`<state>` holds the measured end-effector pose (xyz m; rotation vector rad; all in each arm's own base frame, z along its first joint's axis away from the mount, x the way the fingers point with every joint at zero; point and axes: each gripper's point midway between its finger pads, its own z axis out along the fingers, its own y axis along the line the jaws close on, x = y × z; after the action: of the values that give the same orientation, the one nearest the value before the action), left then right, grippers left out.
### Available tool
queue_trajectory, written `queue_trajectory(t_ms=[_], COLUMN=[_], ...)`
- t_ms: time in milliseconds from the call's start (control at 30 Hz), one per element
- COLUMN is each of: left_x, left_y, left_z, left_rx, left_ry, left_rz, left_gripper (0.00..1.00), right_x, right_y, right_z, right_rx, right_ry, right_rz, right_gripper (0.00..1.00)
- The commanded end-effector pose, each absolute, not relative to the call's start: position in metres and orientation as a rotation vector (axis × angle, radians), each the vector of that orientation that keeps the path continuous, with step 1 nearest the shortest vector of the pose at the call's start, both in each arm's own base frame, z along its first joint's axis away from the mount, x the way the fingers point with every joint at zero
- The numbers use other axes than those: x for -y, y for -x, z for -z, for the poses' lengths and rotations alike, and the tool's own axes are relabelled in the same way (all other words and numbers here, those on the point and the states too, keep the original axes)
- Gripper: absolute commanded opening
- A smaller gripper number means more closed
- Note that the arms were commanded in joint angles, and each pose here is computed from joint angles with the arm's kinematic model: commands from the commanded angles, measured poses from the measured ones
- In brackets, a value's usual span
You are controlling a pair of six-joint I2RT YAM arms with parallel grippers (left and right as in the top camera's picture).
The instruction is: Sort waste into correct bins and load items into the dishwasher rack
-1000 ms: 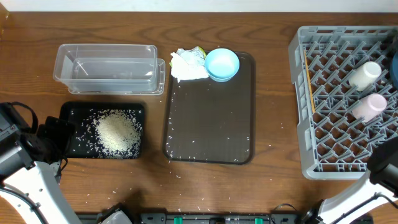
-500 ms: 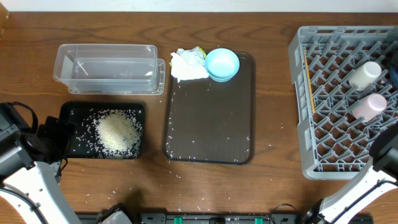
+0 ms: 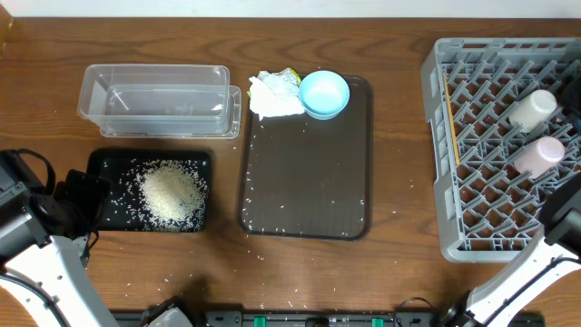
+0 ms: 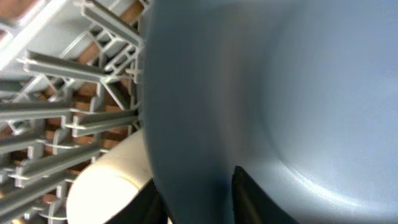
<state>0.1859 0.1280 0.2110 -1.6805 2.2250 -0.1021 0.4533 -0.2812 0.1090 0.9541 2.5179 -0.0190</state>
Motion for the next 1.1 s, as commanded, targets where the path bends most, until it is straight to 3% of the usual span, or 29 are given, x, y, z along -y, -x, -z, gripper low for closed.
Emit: queue_trajectory(t_ms=[0, 200, 533, 1067], left_x=[-0.131, -0.131, -0.131, -0.131], left_y=[-0.184, -0.184, -0.184, -0.184], left_z=[-0.213, -0.213, -0.213, -0.212], left_rx=[-2.214, -2.214, -2.214, -2.215], left_ry=[1.693, 1.693, 1.693, 1.694], left_rz=[0.086, 0.085, 0.085, 0.086], left_gripper=[0.98, 0.98, 0.98, 0.98], right_x=[0.277, 0.261, 0.227, 0.226], right_y=[-0.455, -0.463, -0.461, -0.474], right_z=[-0.113, -0.162, -0.277, -0.270], right_rx=[-2.521, -2.417, -2.137, -1.896], right_ry=[-0.940, -0.877, -0.665, -0.491], right_rz=[0.022, -0.110, -0.523, -1.179], right_gripper=[0.20, 0.02, 0.01, 0.01])
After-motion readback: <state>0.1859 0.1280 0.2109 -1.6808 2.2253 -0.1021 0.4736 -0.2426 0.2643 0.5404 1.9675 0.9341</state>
